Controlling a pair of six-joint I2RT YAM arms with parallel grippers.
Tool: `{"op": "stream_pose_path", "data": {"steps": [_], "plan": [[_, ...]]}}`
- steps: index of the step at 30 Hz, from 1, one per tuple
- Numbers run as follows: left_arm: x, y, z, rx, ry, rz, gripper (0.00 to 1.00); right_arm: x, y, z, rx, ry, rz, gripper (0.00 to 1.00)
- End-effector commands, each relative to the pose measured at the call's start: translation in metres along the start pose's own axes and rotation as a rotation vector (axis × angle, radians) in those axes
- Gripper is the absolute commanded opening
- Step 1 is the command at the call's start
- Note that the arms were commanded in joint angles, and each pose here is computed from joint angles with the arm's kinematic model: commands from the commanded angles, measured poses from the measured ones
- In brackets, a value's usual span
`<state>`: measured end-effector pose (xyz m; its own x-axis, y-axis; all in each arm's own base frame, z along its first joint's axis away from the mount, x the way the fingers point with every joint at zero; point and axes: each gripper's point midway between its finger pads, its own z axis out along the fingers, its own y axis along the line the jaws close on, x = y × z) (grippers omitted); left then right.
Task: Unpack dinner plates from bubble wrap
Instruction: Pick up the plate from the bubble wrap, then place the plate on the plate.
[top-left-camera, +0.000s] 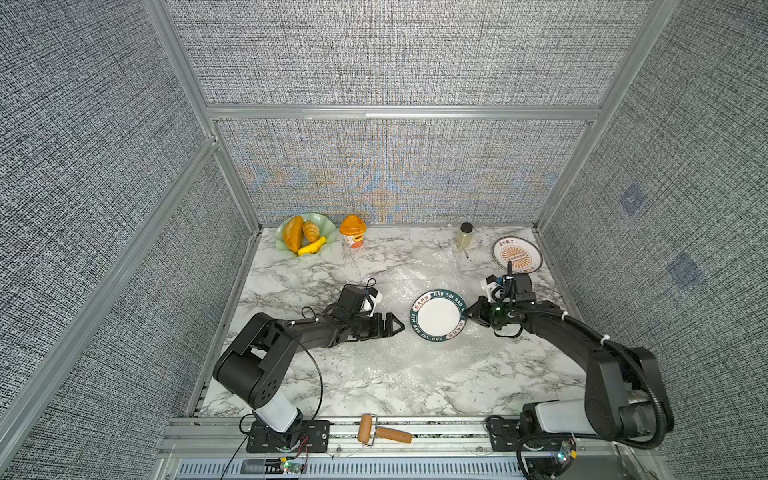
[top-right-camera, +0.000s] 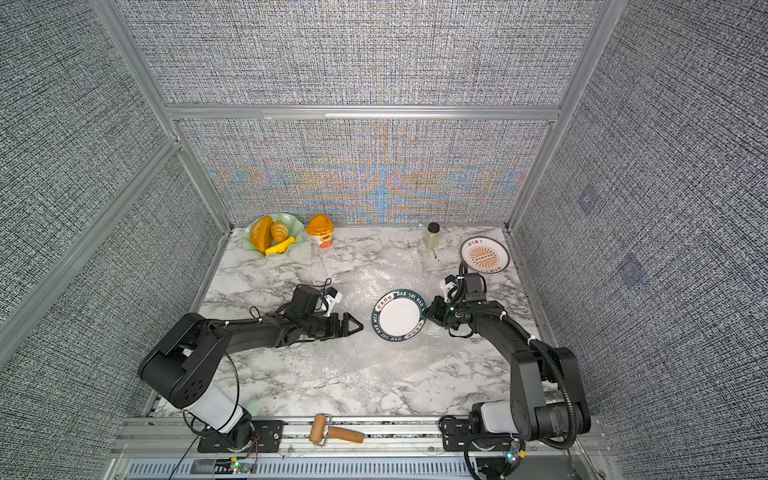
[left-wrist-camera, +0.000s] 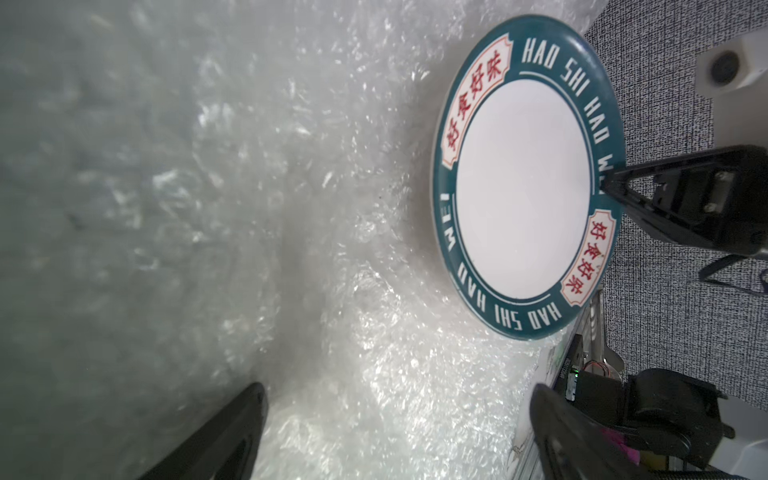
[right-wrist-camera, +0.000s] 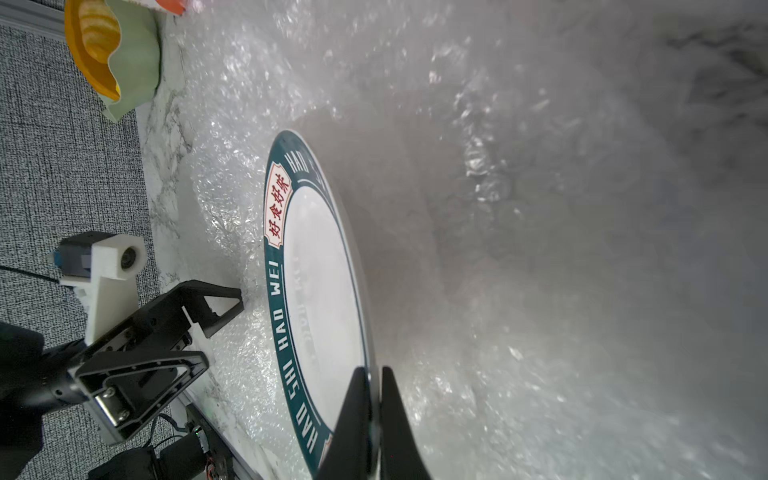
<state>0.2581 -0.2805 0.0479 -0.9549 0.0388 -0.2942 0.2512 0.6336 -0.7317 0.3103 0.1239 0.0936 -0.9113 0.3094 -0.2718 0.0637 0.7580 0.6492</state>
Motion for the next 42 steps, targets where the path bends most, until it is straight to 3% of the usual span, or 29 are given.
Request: {"op": "stream_pose_path", "data": {"steps": [1,8,18,24,32,42], "plan": [[0.002,0.0,0.0,-0.003,0.016,-0.012,0.99,-0.003,0.015,-0.014,-0.052,-0.004,-0.001,0.02],[-0.019,-0.048,-0.017,0.14,-0.024,0.031,0.99,-0.033,0.029,-0.056,-0.098,-0.148,0.038,0.0],[-0.054,-0.132,-0.079,0.282,-0.166,0.216,0.99,-0.096,0.033,-0.12,-0.163,-0.397,0.144,0.0],[-0.048,-0.156,-0.106,0.367,-0.235,0.317,0.99,-0.144,-0.011,-0.158,-0.114,-0.586,0.272,0.0],[-0.039,-0.149,-0.107,0.397,-0.271,0.312,0.99,-0.201,-0.089,-0.197,-0.061,-0.756,0.439,0.0],[-0.035,-0.147,-0.106,0.407,-0.267,0.303,0.99,-0.247,-0.18,-0.172,-0.051,-0.796,0.644,0.0]]}}
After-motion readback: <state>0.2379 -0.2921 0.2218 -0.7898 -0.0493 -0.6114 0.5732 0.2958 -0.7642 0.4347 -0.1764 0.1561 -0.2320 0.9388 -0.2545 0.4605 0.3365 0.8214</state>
